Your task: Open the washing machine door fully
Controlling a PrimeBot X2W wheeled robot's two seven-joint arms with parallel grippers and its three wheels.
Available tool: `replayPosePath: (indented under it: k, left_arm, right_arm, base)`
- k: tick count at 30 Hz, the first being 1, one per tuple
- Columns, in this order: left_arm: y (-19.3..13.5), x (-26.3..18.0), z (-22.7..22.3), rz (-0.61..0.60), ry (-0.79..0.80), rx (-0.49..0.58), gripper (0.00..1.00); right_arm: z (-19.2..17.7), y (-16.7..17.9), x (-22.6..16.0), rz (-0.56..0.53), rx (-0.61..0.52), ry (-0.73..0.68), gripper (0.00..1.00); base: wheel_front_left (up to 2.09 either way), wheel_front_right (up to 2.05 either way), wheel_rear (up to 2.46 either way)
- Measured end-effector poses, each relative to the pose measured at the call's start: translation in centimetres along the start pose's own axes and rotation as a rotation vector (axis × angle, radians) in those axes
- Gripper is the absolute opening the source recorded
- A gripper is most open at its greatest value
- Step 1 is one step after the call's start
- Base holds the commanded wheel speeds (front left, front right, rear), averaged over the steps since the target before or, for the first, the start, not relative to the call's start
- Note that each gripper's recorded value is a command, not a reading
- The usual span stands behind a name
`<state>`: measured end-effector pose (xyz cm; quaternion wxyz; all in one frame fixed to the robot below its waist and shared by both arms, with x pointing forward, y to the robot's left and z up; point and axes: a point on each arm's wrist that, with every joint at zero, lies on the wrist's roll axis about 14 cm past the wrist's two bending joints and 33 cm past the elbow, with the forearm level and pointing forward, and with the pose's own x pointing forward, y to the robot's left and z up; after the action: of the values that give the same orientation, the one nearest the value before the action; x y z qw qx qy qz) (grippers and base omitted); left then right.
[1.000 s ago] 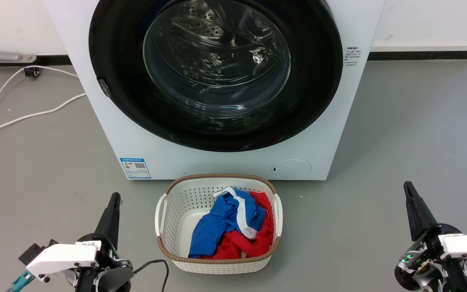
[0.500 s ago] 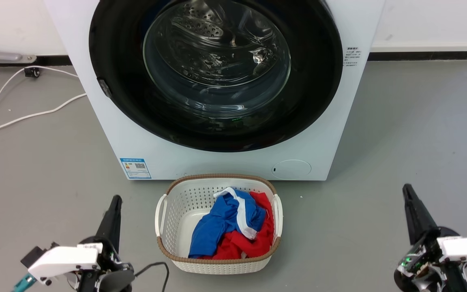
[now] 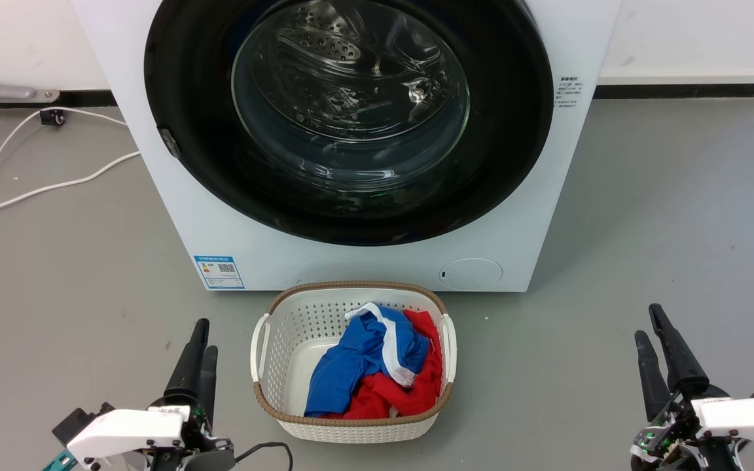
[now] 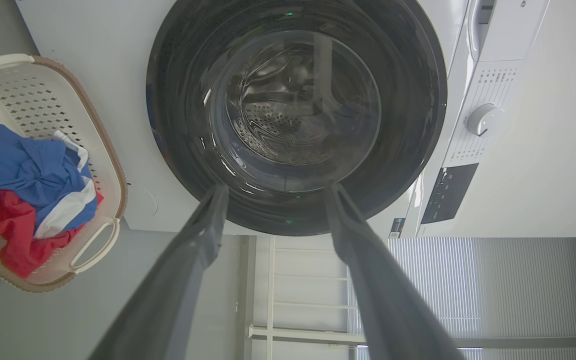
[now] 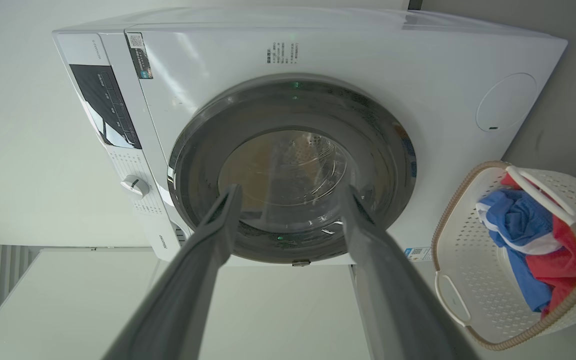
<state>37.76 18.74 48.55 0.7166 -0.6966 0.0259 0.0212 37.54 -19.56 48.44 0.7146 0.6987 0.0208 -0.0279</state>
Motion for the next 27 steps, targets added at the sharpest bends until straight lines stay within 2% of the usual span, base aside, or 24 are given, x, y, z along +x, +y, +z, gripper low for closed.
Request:
replayPosePath:
  k: [6,13,27]
  left_arm:
    - [-0.7,0.1,-0.3,-0.022,-0.001,0.077,1.0]
    - [-1.7,0.0,0.0,-0.05,-0.022,0.199,1.0]
    - [-3.2,-0.1,-1.5,-0.114,0.017,0.593,1.0]
  right_arm:
    - [0.0,0.5,0.0,0.015,-0.062,-0.01,1.0]
    - [-0.2,1.4,0.0,0.042,-0.211,-0.008,1.0]
    - [-0.3,3.1,-0.2,0.1,-0.684,-0.018,1.0]
  base:
    - [0.0,0.0,0.0]
    - [0.0,0.0,0.0]
    - [0.0,0.0,0.0]
